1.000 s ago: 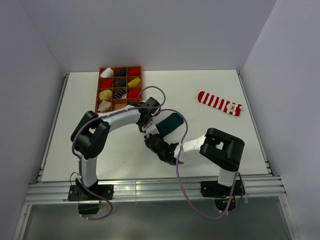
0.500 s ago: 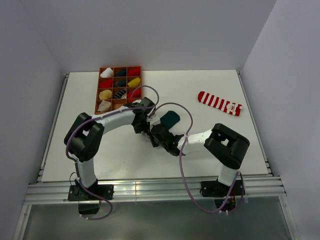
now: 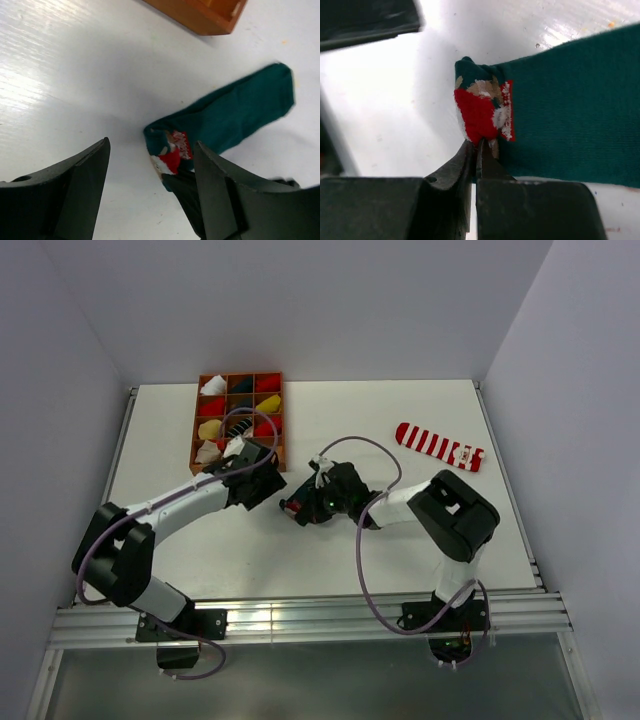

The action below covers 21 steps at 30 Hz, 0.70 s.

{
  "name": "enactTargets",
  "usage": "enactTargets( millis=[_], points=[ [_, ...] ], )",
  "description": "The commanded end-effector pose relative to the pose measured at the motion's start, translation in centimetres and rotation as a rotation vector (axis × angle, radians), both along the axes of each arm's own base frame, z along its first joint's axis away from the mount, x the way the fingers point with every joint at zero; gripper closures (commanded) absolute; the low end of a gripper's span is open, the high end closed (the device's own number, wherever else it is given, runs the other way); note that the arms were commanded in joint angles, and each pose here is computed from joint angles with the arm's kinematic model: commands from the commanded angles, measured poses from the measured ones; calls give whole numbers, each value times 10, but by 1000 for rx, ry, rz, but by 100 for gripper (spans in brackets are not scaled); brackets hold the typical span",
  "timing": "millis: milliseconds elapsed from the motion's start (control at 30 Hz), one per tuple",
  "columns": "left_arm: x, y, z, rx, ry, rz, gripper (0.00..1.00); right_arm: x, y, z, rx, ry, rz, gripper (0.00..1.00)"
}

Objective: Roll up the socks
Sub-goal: Roll the sock at the center of the board.

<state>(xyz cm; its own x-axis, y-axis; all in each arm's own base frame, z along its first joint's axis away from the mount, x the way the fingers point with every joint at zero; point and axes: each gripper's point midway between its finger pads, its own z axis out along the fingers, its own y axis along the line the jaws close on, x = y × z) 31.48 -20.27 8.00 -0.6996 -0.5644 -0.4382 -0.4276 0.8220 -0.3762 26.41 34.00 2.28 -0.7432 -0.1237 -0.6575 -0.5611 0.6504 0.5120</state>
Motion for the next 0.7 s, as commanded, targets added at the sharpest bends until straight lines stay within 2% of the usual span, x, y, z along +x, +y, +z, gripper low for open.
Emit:
enactTargets(
  millis=[0,200,333,667],
  points=[
    [6,-15,16,-125,-97,2,28,-46,-12,-32,41,334,80,100],
    [-15,-29,-2,-177,-60,-47,30,-44,-17,-37,183,541,34,100],
    [-25,-35,-11,-183,-48,-65,33,-42,-28,-56,174,617,-22,100],
    [-26,-33,-31,-134,-7,-48,39,-33,-34,-66,114,626,-53,100]
  ],
)
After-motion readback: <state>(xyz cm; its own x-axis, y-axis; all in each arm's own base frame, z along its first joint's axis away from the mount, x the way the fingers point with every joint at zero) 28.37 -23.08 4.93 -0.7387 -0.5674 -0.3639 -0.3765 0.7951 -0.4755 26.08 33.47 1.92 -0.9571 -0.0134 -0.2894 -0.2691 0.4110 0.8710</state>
